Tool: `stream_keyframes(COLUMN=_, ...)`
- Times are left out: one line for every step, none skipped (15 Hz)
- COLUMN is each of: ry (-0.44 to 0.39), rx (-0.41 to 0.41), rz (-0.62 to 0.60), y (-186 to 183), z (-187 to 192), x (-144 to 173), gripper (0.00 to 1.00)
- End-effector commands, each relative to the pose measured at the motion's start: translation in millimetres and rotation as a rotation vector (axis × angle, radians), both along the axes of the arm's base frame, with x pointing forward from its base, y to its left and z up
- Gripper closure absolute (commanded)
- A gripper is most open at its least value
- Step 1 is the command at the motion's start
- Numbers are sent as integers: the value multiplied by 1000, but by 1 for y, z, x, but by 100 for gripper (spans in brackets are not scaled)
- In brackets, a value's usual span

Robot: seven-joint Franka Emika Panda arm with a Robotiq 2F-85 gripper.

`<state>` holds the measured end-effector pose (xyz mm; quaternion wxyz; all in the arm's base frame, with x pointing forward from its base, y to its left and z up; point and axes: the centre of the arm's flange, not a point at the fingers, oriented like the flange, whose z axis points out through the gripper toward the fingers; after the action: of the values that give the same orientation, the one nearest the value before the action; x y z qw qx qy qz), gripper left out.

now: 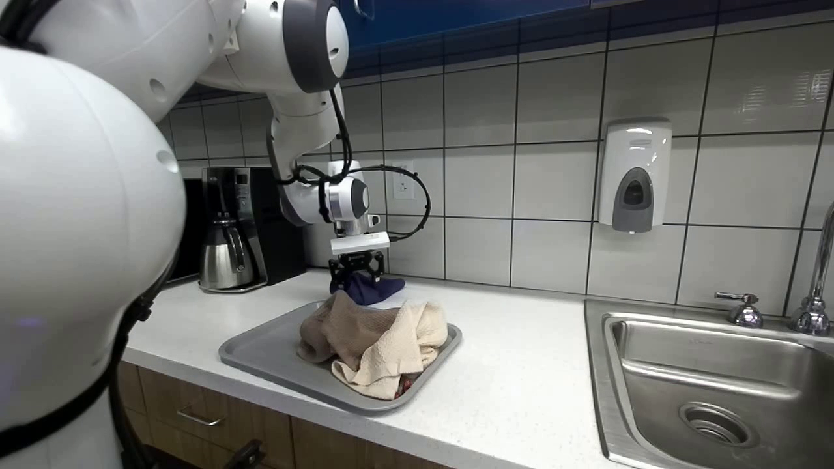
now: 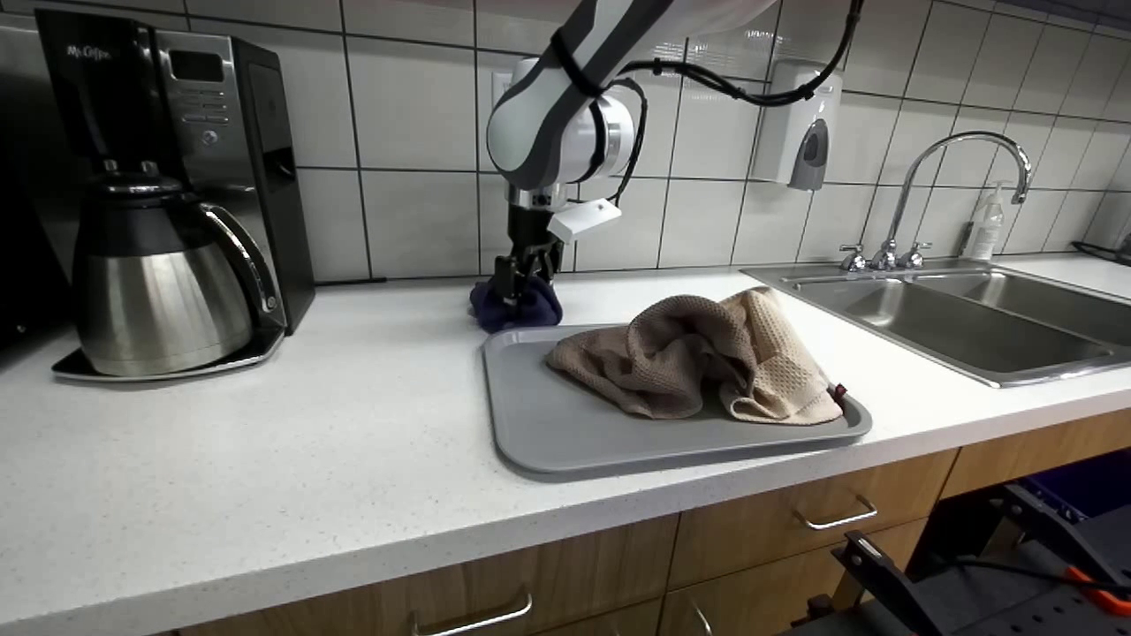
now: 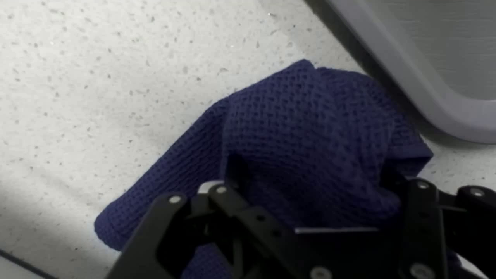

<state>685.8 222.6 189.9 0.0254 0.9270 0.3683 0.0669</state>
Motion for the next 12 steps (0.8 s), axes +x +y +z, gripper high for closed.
stream_keyframes(ry=6, rx=-22, rz=30, y=3, z=2, x=9, gripper=51)
stream_keyframes(ry=8, rx=-21, rz=30, y=3, z=2, x=9, gripper=58)
stream_keyframes(ry=9, rx=-20, rz=30, y=3, z=2, x=9, gripper=67)
stream_keyframes(ry=10, rx=-20, rz=28, y=3, z=2, x=8, gripper=73)
stream_keyframes(ry=11, rx=-20, rz=24, y=2, z=2, x=8, gripper=80)
stream_keyframes(ry=11, rx=-21, rz=23, y=2, z=2, x=8, gripper=89)
stream_keyframes(ry=11, rx=-21, rz=23, y=2, z=3, x=7, gripper=95)
stream_keyframes(ry=8, rx=-21, rz=16, y=1, z=3, x=7, gripper=100)
stream_keyframes(ry=6, rx=-18, rz=10, y=0, z=4, x=6, gripper=100)
stream_keyframes(ry=5, rx=-24, rz=1, y=-1, z=5, x=5, gripper=100)
stream_keyframes(ry=7, rx=-26, rz=-4, y=-2, z=8, x=3, gripper=98)
stream_keyframes(ry=6, rx=-30, rz=-9, y=-4, z=10, x=0, gripper=98)
